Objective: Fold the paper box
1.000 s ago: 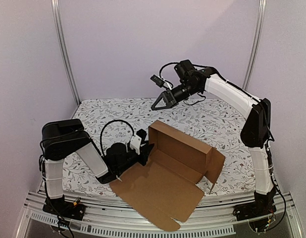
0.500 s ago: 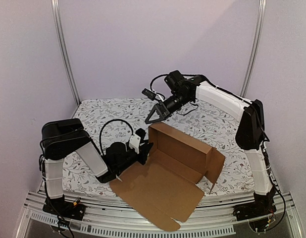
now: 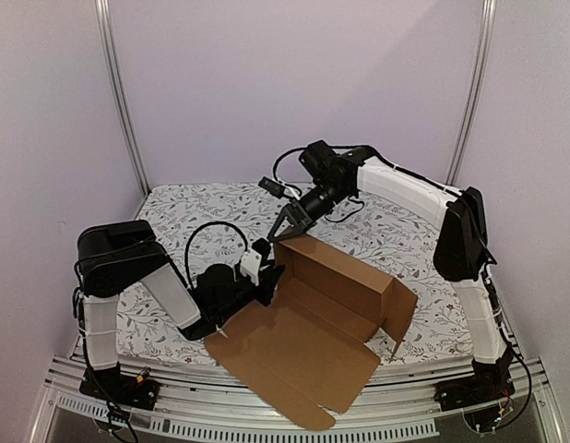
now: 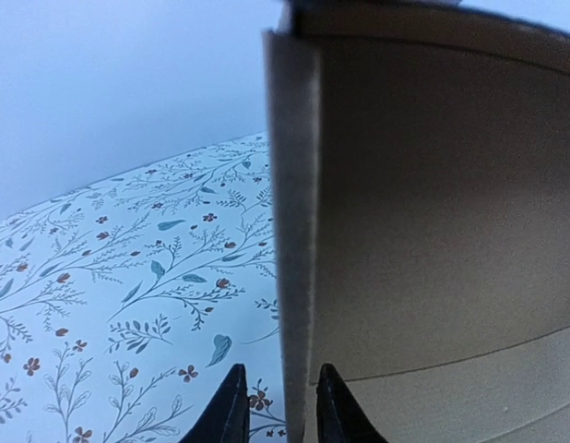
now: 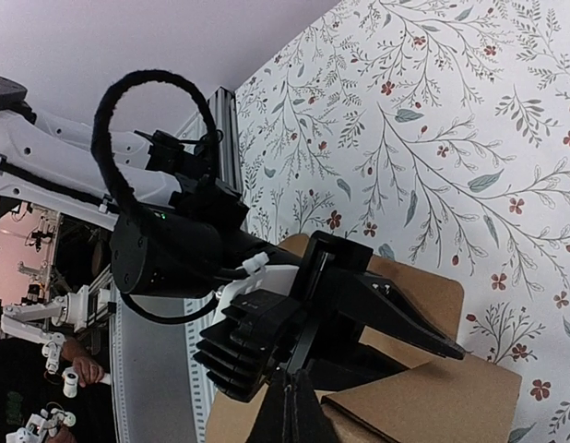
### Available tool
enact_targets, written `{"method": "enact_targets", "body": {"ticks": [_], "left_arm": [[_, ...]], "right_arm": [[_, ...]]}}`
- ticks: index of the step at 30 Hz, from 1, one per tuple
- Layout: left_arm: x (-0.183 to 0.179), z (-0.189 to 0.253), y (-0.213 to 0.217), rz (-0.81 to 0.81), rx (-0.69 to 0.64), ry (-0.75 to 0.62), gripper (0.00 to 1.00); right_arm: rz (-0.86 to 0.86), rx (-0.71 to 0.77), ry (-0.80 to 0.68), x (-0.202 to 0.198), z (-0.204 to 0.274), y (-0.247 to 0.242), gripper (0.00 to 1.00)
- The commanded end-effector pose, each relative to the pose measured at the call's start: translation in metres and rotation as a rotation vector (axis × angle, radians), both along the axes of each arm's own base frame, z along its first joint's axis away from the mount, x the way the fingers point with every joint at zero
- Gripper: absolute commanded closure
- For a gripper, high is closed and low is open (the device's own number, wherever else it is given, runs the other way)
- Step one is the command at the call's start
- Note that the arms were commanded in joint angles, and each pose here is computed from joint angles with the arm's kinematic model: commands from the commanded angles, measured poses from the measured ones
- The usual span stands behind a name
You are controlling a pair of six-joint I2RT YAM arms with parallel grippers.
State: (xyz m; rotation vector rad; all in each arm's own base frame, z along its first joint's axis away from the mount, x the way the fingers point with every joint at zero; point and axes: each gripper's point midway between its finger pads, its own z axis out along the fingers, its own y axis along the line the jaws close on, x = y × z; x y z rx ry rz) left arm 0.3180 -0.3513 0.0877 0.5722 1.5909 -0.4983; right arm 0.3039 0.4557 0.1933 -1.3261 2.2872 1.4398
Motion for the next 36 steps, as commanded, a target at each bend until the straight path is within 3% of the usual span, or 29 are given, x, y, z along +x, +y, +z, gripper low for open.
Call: {"method": "enact_targets", "body": {"ticks": [1,4,8,13,18,26,32,36], "left_arm": [[0.012,0.043,0.0,0.01,-0.117,-0.131,0.73],[0.019,0.039,-0.006,-0.003,-0.099,-0.127,0.73],[0.026,0.033,-0.014,-0.013,-0.078,-0.116,0.73],[0.033,0.025,-0.025,-0.029,-0.059,-0.079,0.73],[0.037,0.024,-0.028,-0.023,-0.046,-0.065,0.75],[0.037,0.016,-0.033,-0.011,0.01,-0.05,0.75],[0.032,0.011,-0.029,0.008,0.023,-0.043,0.79],[0.031,0.009,-0.03,0.014,0.043,-0.053,0.86]], "right_arm": [[-0.067,-0.137,0.069,0.017,-0.05,-0.015,1.0],[-0.069,-0.091,0.079,0.023,-0.037,-0.018,0.99],[-0.033,0.026,0.059,0.017,0.011,-0.015,0.72],[-0.016,0.11,0.069,0.011,0.051,-0.016,0.59],[-0.064,0.149,0.023,0.023,0.083,-0.037,0.56],[-0.262,0.097,-0.066,0.07,0.092,-0.122,0.51],[-0.422,-0.119,-0.152,0.081,0.051,-0.189,0.49],[-0.418,-0.233,-0.185,0.063,0.024,-0.213,0.46]]}}
